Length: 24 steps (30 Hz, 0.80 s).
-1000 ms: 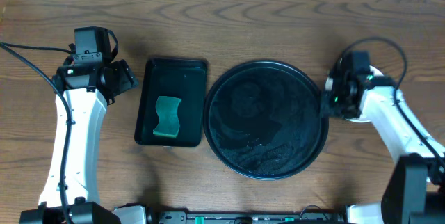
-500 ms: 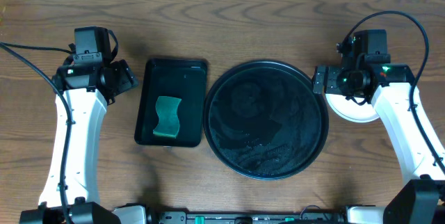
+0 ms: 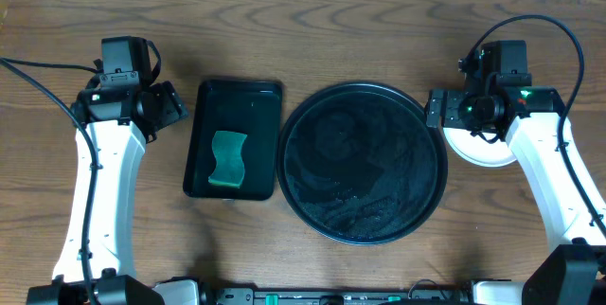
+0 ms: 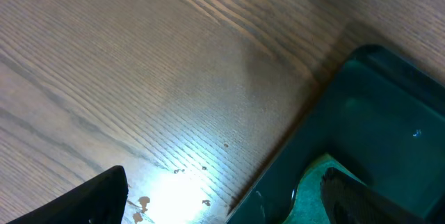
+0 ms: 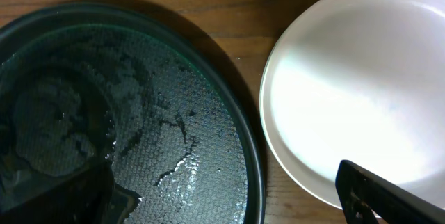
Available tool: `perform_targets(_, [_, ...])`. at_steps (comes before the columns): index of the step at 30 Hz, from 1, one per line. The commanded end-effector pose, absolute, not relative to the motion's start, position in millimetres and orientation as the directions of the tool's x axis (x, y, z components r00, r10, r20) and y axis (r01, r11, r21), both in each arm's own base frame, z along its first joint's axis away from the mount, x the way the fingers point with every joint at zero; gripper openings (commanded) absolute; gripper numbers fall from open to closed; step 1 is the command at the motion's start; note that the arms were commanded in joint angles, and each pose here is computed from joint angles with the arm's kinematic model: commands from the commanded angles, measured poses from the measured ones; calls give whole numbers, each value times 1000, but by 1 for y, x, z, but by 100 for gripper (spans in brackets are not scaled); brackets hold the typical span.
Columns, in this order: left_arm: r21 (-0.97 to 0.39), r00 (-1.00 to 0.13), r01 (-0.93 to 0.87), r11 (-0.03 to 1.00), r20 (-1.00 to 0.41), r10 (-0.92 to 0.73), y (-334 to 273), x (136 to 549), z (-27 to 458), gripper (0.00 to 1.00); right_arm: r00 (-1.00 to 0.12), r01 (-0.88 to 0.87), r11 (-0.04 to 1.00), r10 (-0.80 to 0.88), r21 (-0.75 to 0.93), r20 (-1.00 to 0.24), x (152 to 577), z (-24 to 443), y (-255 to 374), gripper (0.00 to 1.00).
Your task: Clean dirty plates on tray and stack at the side
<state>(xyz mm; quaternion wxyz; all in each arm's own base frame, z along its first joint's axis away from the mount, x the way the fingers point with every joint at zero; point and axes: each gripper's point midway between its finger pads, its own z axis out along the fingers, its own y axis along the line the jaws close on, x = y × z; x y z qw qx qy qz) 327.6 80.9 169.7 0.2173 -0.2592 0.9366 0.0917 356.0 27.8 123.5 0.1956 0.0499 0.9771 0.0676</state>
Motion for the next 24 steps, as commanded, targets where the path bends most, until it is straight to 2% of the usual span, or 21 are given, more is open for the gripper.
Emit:
perform_targets(1, [72,-771,-529,846,-458,-443,84,327,171,89,-920,58,987,112,151,-377,356,124,31,99])
perform_targets(15, [72,-771,-529,846,-458,-443,84,327,171,89,-915,56,987,112,152,-389,355,128,31,99])
perform_targets(20, [72,-771,-529,846,-458,-443,84,327,171,89,-886,45,986,113,158,-449,353,151,31,99])
perform_targets(24, [72,-771,-529,846,-458,-443,84,327,171,89,-832,28,986,115,166,-543,347,187,31,99])
